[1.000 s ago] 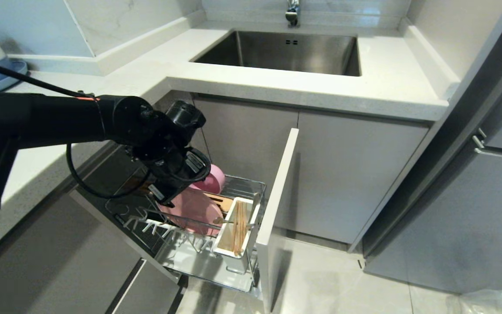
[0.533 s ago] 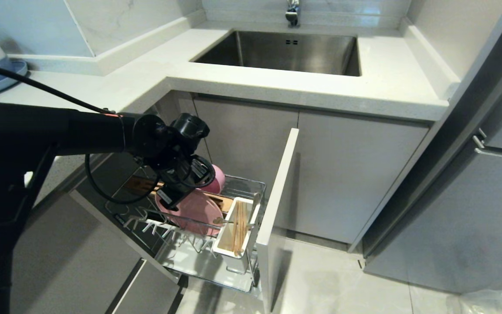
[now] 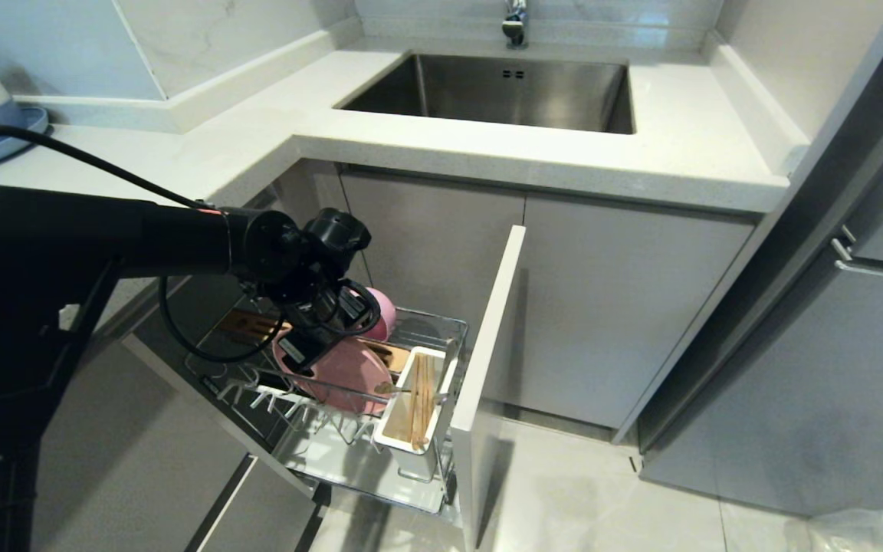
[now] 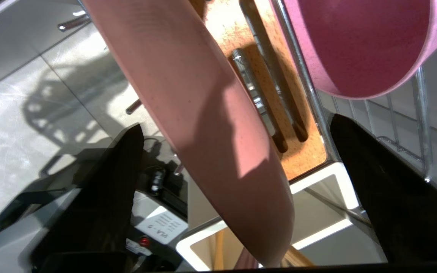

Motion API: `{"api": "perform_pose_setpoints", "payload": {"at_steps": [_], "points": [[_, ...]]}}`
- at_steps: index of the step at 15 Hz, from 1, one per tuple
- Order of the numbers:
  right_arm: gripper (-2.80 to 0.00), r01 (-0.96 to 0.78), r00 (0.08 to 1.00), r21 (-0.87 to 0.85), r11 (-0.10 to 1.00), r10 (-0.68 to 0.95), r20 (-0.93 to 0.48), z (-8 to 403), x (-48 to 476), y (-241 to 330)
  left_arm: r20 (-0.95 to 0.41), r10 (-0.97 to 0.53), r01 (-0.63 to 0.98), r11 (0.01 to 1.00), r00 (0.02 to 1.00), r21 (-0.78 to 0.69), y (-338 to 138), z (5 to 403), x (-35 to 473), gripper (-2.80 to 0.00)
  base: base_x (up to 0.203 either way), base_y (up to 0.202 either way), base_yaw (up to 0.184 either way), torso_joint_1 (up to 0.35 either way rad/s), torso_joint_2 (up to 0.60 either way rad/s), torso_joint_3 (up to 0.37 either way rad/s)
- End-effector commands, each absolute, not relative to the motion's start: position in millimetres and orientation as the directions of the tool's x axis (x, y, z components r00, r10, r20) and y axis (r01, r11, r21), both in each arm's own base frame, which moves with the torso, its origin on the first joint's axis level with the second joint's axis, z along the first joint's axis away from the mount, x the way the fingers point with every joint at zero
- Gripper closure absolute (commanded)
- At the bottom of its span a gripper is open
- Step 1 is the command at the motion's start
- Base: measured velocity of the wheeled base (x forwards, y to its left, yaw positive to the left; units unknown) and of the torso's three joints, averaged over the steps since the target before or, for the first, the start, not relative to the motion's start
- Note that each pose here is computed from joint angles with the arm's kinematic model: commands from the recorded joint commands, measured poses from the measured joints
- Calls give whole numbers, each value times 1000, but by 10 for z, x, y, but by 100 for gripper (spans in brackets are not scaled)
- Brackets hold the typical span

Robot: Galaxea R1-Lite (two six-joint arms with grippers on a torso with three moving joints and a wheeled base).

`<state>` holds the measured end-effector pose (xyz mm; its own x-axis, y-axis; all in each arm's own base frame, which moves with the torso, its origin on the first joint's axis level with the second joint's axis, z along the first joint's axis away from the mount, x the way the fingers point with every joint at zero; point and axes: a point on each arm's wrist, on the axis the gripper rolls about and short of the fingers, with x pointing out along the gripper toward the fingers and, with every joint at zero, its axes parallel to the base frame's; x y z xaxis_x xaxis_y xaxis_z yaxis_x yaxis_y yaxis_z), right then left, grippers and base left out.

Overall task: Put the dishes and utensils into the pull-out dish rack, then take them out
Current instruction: Take the plate out of the cupboard

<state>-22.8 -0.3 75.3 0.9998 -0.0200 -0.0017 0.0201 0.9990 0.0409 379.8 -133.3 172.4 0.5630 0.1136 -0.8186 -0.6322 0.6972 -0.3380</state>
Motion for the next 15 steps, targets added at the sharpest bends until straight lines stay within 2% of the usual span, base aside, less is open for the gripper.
{"api": "perform_pose_setpoints", "payload": {"at_steps": [1,15], "points": [[0,20,1000,41,999,-20,-3,749,-227,-3,-819,118,-638,693,561,-337,-1325,1726,3797,0,0,0,0,0,0,0],[0,20,1000,41,999,-20,-3,749,-227,-3,-818,116,-635,693,564,-340,-1329,1755,3771,0,0,0,0,0,0,0]]}}
